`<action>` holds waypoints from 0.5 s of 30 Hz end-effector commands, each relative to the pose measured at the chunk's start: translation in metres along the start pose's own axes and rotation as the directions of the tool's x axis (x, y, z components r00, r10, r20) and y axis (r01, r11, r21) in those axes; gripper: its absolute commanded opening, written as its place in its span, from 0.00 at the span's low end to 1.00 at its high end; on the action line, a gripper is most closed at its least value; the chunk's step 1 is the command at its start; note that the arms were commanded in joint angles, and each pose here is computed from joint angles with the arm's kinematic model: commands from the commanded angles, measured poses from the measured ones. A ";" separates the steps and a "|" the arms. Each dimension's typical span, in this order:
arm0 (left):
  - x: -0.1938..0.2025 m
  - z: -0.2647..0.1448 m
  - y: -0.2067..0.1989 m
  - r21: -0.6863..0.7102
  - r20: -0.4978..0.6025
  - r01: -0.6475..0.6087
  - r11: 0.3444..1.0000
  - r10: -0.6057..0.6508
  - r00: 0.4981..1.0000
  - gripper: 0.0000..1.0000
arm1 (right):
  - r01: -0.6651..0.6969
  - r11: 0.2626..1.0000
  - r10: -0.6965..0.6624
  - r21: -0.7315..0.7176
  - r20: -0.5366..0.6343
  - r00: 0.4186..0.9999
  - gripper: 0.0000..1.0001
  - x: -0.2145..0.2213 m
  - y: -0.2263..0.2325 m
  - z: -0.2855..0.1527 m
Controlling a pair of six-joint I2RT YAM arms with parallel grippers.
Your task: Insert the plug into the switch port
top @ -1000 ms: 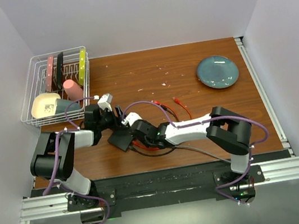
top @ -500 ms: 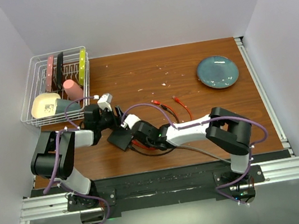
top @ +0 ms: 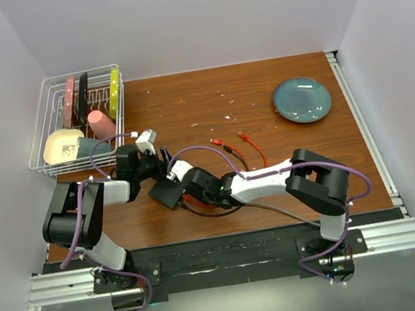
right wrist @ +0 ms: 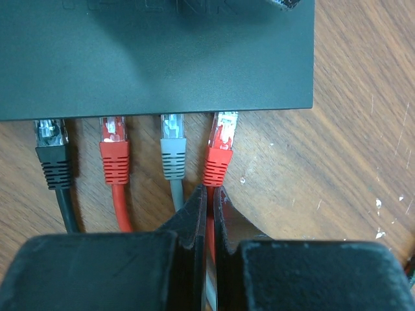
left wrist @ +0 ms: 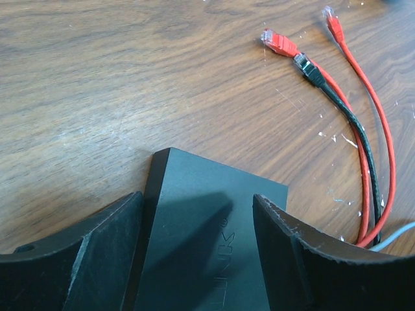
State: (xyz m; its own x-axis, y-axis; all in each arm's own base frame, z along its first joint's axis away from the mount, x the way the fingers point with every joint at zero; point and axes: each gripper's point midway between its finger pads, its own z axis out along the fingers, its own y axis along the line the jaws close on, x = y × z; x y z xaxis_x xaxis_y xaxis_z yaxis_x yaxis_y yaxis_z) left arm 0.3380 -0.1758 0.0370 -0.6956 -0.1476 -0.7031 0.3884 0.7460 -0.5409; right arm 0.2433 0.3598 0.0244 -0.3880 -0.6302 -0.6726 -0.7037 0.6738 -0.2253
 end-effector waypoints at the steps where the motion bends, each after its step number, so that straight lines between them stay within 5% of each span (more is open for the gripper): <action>1: -0.001 -0.002 -0.026 0.126 -0.004 -0.036 0.991 0.036 0.999 0.73 | -0.029 0.999 0.031 -0.017 0.205 0.978 0.00 -0.070 -0.001 -0.018; 15: 0.000 -0.001 -0.027 0.138 -0.010 -0.036 0.990 0.038 0.999 0.73 | -0.057 0.998 0.050 0.025 0.219 0.974 0.00 -0.084 -0.006 -0.013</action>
State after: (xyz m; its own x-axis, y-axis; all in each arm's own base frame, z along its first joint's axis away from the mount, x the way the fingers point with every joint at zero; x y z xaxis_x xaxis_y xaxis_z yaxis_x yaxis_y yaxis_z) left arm 0.3375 -0.1780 0.0394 -0.6885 -0.1381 -0.7119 0.4105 0.7351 -0.5396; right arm 0.2466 0.3634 0.0310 -0.3517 -0.6536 -0.6702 -0.7187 0.6472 -0.2540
